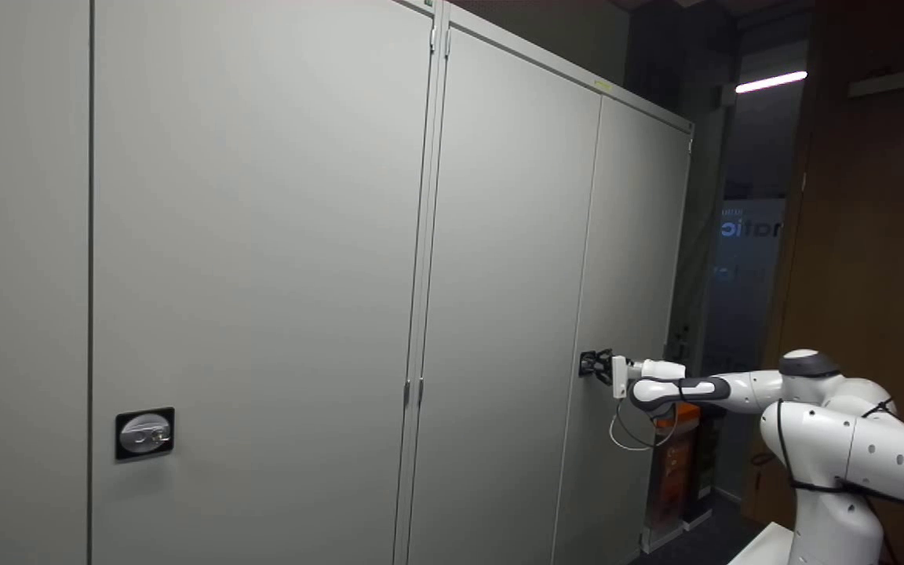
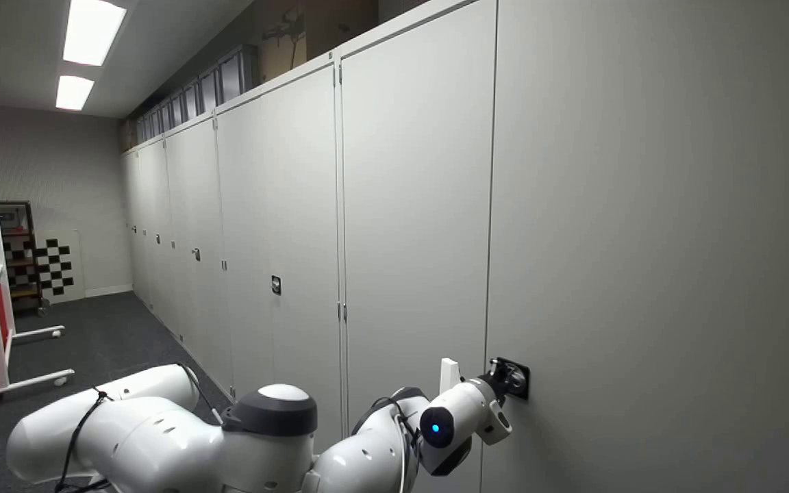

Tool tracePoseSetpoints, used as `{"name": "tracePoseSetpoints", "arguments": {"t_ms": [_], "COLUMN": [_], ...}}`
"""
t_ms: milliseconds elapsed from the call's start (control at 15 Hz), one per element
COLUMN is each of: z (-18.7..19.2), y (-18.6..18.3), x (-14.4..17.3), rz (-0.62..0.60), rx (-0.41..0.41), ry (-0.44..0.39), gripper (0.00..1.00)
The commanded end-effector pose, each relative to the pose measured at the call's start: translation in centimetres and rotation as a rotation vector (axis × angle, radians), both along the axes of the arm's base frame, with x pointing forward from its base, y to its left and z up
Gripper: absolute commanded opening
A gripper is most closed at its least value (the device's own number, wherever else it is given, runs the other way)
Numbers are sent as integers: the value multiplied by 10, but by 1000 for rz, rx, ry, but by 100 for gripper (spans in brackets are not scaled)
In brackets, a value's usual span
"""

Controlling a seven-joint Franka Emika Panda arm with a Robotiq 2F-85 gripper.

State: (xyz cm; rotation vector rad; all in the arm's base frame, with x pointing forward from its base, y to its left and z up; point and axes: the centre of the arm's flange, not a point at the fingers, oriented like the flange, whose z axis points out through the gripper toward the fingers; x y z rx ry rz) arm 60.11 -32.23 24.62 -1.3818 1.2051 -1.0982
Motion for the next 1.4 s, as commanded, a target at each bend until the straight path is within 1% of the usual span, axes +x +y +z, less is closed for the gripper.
{"name": "tracePoseSetpoints", "arguments": {"t_ms": [0, 333, 533, 667, 733, 867, 1000, 1333], "z": [-25, -24, -24, -25, -26, -27, -29, -33], "y": [-13, -15, -16, -17, -17, -17, -16, -11], "x": [17, 22, 26, 29, 30, 31, 32, 31], "rz": [-64, -65, -62, -57, -46, -40, -31, 11], "rx": [46, 49, 41, 20, -15, -52, -105, -290], "ry": [-75, -75, -76, -71, -64, -61, -58, -60], "gripper": [8, 8, 8, 8, 8, 8, 8, 8]}}
